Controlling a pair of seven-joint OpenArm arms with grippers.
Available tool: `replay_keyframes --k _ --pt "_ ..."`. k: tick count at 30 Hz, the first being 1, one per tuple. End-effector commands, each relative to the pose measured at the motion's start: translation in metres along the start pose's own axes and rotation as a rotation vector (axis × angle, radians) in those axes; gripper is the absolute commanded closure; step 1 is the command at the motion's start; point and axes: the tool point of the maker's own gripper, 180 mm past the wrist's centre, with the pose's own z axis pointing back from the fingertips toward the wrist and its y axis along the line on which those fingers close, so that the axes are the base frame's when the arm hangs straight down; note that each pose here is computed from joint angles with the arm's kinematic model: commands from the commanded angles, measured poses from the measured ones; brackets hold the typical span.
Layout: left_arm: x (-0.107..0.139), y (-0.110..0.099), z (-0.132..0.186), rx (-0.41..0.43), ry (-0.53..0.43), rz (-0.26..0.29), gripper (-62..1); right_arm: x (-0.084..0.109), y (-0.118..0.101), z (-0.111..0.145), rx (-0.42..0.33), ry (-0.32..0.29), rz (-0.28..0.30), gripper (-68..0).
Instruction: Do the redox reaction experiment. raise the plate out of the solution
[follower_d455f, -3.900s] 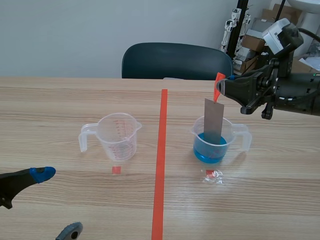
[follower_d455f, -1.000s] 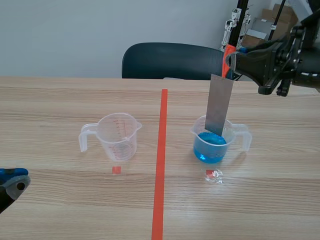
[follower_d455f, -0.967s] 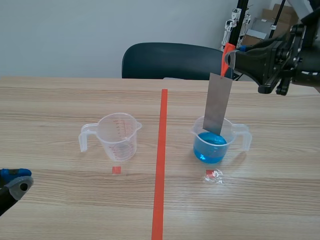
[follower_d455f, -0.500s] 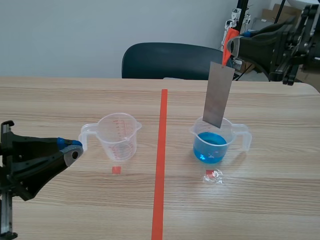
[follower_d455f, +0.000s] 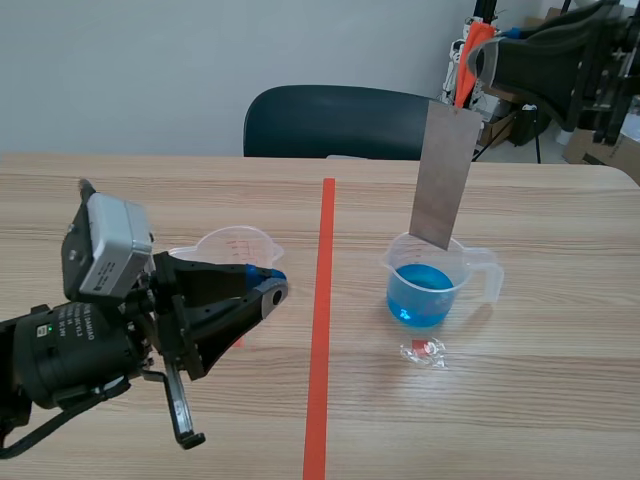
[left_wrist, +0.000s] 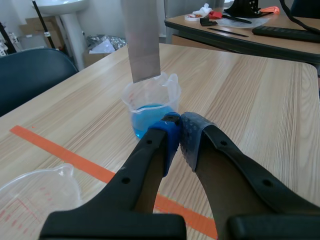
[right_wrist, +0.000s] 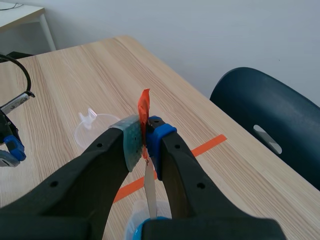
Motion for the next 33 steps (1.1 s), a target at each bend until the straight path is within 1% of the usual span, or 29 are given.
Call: replay_keyframes --k 1,3,6,9,14,18,21,25,30,33 --pt "0.009 -0.001 -0.011 0.002 -0.043 0.003 -2.5 0.022 -0.007 0.003 -0.015 -0.049 0.031 -0.4" --pt "0.011 -0.001 -0.023 0.008 -0.045 -0.006 -2.5 0.025 -0.010 0.005 -0.022 -0.052 0.030 -0.4" --pt "0.011 -0.004 -0.042 0.004 -0.036 -0.018 -2.5 0.033 -0.015 0.010 -0.036 -0.074 -0.003 -0.4" --pt "0.015 -0.006 -0.059 0.014 -0.040 -0.054 -2.5 0.039 -0.018 0.015 -0.043 -0.082 -0.021 -0.4" --pt "0.021 -0.008 -0.082 0.025 -0.046 -0.078 -2.5 0.043 -0.014 0.017 -0.032 -0.070 -0.004 -0.4" --pt "0.028 -0.010 -0.095 0.037 -0.064 -0.079 -2.5 0.047 -0.011 0.018 -0.024 -0.066 0.007 -0.4" --pt "0.031 -0.018 -0.104 0.022 -0.068 -0.090 -2.5 0.051 -0.011 0.019 -0.024 -0.070 0.004 -0.4" --pt "0.029 -0.023 -0.117 0.011 -0.060 -0.082 -2.5 0.056 -0.013 0.022 -0.030 -0.086 -0.014 -0.4" --pt "0.022 -0.018 -0.126 0.026 -0.048 -0.078 -2.5 0.059 -0.014 0.023 -0.033 -0.094 -0.014 -0.4" --pt "0.019 -0.009 -0.131 0.060 -0.045 -0.080 -2.5 0.059 -0.014 0.023 -0.033 -0.096 -0.014 -0.4"
